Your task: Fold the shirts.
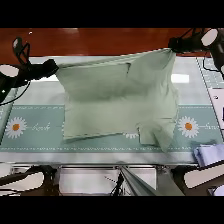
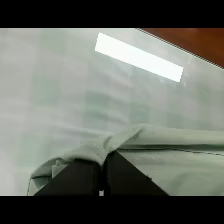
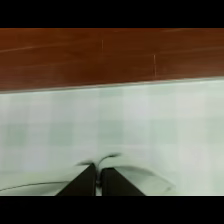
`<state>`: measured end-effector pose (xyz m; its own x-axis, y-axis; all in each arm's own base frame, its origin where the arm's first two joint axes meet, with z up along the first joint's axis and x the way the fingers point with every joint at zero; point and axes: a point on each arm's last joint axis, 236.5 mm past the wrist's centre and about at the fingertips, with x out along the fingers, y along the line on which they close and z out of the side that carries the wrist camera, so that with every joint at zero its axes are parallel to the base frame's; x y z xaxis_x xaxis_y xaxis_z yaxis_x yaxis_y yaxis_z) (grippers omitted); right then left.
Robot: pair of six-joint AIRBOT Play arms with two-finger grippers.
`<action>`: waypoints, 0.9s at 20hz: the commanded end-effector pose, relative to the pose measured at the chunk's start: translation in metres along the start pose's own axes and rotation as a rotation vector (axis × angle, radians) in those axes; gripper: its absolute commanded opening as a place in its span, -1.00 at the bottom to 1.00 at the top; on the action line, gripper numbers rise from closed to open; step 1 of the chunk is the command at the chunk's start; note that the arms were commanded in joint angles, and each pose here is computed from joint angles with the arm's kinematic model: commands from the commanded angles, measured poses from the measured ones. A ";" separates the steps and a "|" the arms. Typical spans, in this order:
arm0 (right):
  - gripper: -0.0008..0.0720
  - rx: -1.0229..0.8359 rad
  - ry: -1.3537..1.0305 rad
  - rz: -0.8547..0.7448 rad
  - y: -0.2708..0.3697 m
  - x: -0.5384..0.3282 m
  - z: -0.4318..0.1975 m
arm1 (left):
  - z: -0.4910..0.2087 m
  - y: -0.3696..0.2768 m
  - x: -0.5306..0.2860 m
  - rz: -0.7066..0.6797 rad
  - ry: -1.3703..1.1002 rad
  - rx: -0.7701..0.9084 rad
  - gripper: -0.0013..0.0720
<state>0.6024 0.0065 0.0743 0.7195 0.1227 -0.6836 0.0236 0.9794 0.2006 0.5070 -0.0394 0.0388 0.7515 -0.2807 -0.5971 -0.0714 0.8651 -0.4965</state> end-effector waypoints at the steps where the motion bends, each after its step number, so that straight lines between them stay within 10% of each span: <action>1: -0.90 0.020 0.117 -0.003 -0.006 0.023 -0.036 | -0.013 0.005 0.023 0.018 0.013 0.006 -0.89; 15: -0.90 -0.028 0.684 -0.065 -0.028 -0.021 -0.171 | -0.120 0.039 0.009 0.045 0.494 -0.071 -0.88; 17: -0.89 -0.036 0.678 -0.079 -0.031 -0.020 -0.170 | -0.120 0.038 0.009 0.044 0.494 -0.071 -0.51; 18: -0.53 -0.037 0.682 -0.081 -0.032 -0.021 -0.171 | -0.122 0.038 0.007 0.041 0.507 -0.072 -0.07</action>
<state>0.4765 0.0006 -0.0320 0.1550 0.1143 -0.9813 0.0243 0.9925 0.1195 0.4365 -0.0571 -0.0570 0.3703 -0.4159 -0.8306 -0.1394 0.8592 -0.4923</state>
